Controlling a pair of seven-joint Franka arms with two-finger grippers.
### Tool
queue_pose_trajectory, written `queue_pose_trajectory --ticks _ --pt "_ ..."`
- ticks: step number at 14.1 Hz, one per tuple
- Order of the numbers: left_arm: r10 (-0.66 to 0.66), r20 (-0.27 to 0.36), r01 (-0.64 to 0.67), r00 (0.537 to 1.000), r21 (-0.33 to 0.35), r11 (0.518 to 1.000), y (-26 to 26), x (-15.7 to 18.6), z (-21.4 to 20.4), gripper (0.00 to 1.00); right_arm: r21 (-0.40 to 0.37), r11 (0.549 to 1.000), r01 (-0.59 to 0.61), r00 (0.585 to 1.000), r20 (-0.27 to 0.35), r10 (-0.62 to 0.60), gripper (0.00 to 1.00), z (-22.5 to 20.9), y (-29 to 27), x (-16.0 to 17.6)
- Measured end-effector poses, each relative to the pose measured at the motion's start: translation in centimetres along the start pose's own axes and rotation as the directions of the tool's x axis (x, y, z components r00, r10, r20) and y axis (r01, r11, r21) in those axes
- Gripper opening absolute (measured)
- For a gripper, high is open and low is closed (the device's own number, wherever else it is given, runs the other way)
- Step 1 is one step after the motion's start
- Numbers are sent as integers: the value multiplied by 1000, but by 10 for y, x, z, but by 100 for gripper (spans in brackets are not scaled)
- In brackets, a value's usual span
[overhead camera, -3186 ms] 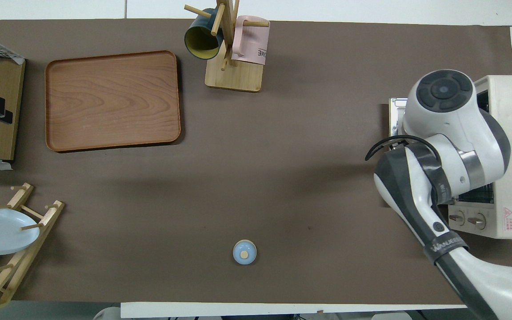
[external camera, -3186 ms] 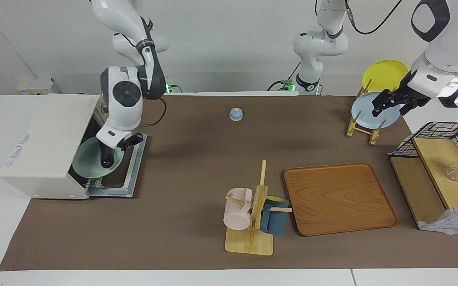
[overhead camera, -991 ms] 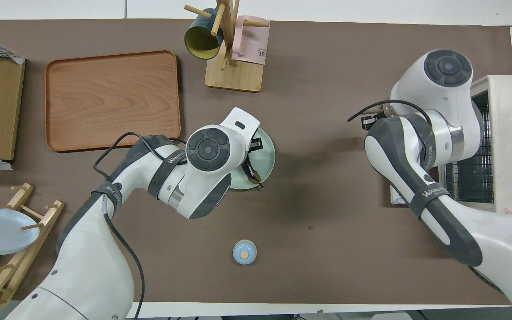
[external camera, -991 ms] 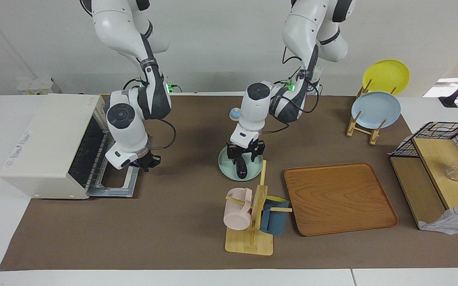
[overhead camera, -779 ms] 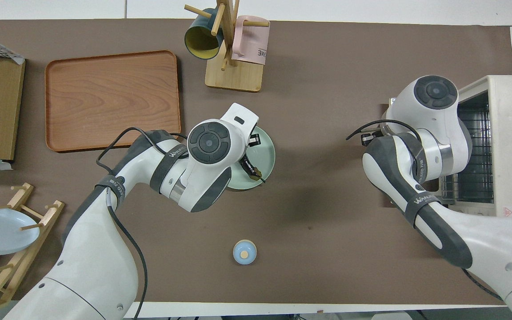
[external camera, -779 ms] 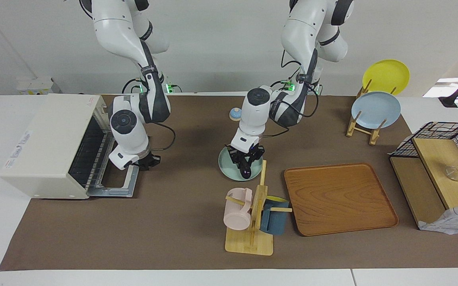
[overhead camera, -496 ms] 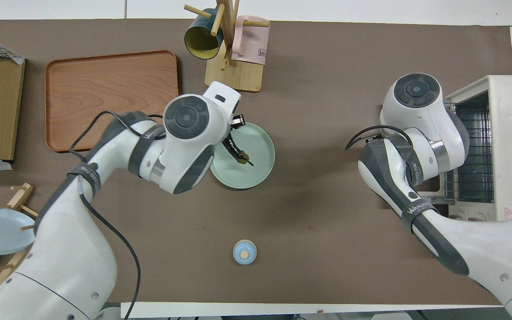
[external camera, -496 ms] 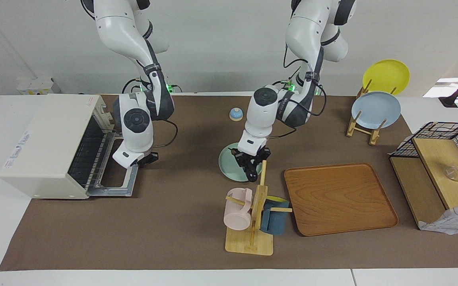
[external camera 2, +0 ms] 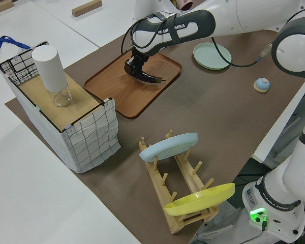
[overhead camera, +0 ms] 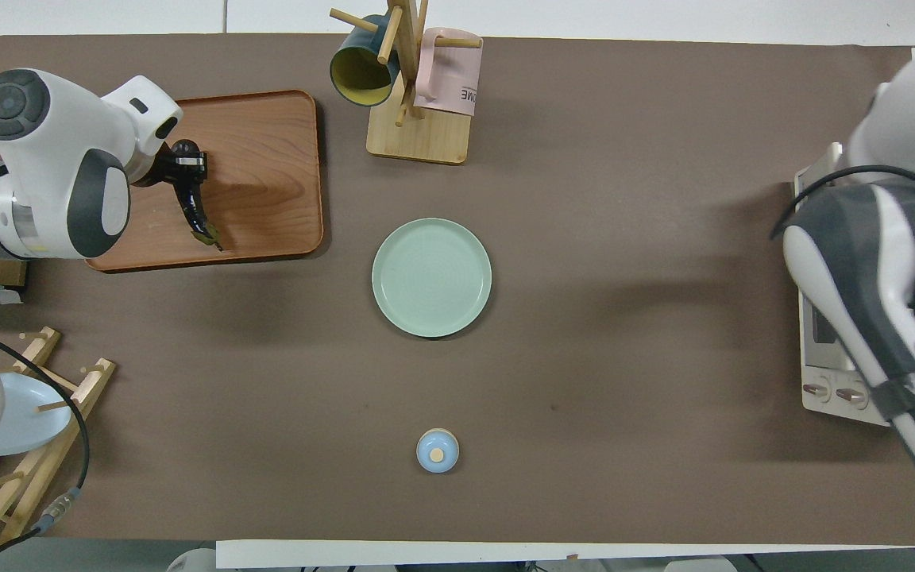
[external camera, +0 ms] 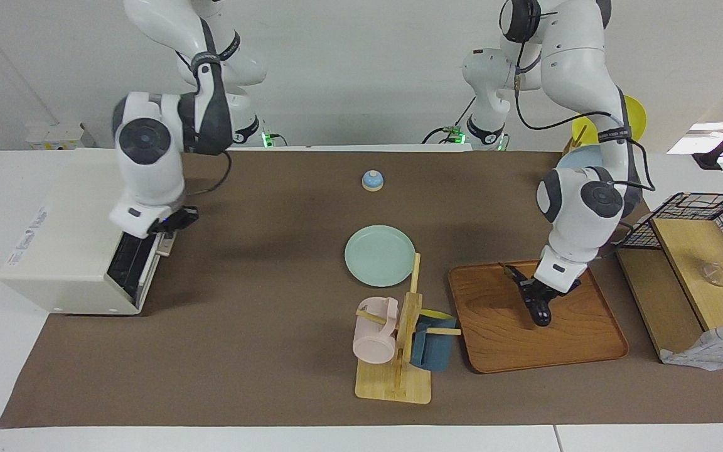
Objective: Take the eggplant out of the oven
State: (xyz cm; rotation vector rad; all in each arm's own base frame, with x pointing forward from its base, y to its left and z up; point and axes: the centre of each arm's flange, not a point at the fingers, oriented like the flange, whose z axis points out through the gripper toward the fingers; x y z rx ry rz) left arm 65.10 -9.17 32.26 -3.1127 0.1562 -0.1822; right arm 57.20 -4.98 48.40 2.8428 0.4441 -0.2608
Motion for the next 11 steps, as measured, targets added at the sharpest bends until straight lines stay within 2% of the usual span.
queue_pose_trajectory --ticks 1,3,5,7,9,11 --pt "14 -1 -14 1000 -1 1000 3 0 3 46 63 997 -42 998 -44 44 31 -14 11 -12" --pt "24 -11 -24 1000 -6 1000 9 5 -7 71 164 983 -81 986 -131 103 56 -67 12 -33" --pt "11 13 -11 1000 -8 1000 0 10 -53 97 200 972 -122 981 -127 149 81 -130 14 -62" --pt "-16 76 17 997 -14 1000 -20 -2 -142 100 209 964 -166 972 -129 195 100 -173 21 -83" --pt "-34 128 38 991 -23 999 -38 -32 -245 100 215 961 -177 972 -118 205 100 -171 23 -80" --pt "-39 140 43 989 -29 999 -45 -60 -315 100 220 960 -172 977 -89 196 100 -160 17 -73"
